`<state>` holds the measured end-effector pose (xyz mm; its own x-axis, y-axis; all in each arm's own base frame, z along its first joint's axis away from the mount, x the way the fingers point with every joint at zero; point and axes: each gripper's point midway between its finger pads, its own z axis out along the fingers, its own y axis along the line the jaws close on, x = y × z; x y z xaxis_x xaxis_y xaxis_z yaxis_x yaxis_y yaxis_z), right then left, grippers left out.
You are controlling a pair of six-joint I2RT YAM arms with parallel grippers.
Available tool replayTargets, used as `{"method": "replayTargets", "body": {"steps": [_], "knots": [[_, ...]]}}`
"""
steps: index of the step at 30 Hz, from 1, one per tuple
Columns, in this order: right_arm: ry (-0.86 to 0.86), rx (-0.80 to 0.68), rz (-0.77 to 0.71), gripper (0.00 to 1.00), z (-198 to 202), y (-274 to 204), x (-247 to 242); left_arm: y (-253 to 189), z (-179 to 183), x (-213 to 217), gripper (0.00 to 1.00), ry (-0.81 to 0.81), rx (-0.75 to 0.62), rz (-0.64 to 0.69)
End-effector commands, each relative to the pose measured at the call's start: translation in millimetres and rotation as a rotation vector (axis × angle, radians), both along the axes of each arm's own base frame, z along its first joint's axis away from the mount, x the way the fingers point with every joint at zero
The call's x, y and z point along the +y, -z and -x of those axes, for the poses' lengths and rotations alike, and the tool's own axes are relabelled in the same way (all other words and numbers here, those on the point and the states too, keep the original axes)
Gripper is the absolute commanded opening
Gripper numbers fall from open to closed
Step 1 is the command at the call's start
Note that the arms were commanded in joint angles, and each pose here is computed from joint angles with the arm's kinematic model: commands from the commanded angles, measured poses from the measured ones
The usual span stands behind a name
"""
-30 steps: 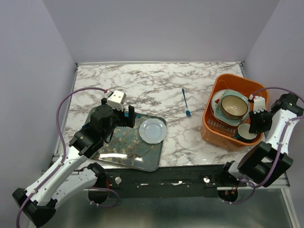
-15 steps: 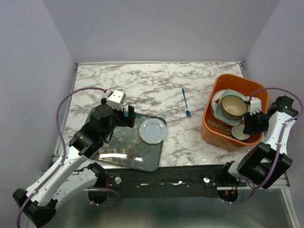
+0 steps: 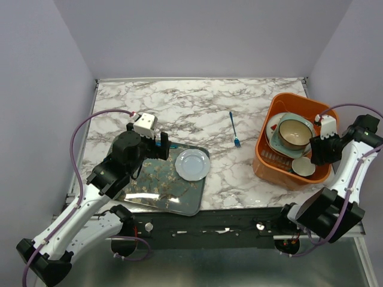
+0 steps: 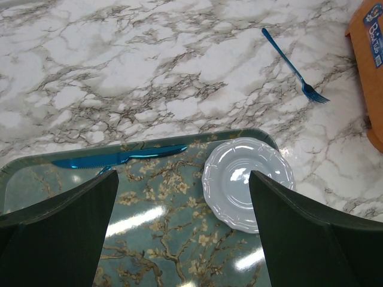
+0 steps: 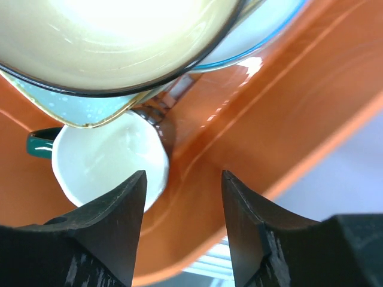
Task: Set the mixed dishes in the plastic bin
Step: Place the cup in the plastic bin, then reset both arms
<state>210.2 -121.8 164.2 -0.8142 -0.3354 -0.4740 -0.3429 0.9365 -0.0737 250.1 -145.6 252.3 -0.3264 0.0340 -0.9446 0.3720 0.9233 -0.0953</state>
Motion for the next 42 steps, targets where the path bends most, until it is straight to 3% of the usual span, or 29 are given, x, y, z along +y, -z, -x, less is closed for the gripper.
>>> {"method": "replayTargets", "body": {"steps": [1,13,23,31,35,42], "knots": [[0.013,-0.023,0.037,0.61,4.5,-27.2,-1.1,-4.4,0.8,-2.6,0.99,0.016,-0.016,0.028],[-0.029,-0.222,0.026,0.7,-0.8,-113.0,24.7,-9.9,-1.2,0.1,0.99,0.025,-0.023,0.071],[-0.156,-0.484,-0.293,0.78,-20.8,-173.5,94.5,-17.2,-10.3,11.3,0.99,0.01,-0.034,0.138],[-0.259,-0.57,-0.454,0.87,-37.0,-183.1,132.9,-23.0,-14.8,20.8,0.99,-0.029,-0.055,0.153],[-0.341,-0.573,-0.542,0.9,-40.3,-187.6,174.1,-24.6,-15.6,24.7,0.99,-0.047,-0.062,0.154],[-0.455,-0.57,-0.584,1.0,-54.6,-188.2,222.9,-26.0,-14.7,32.5,0.99,-0.088,-0.068,0.159]]}}
